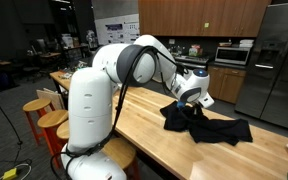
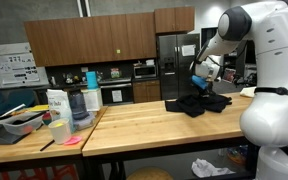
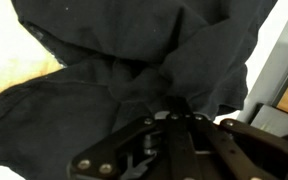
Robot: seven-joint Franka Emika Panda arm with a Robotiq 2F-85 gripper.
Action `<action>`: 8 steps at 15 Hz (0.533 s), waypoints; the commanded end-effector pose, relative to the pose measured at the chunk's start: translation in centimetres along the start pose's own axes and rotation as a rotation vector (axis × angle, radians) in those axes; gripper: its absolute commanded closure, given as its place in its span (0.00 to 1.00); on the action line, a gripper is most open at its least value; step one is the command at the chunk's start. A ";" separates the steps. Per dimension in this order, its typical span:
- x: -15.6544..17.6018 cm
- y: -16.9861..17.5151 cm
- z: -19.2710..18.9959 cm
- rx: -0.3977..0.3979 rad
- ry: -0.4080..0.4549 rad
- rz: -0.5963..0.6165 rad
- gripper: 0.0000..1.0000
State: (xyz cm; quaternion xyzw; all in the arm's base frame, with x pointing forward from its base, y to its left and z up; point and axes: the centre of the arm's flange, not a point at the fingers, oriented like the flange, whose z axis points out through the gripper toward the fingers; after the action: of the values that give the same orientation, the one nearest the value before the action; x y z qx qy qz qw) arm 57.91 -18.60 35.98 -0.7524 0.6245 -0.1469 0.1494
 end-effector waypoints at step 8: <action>6.2 5.4 0.0 -0.051 0.078 0.293 0.99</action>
State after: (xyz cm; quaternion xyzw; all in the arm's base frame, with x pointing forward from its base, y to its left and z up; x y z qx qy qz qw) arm 54.87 -24.70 34.10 -0.6782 0.7095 -0.1368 0.1340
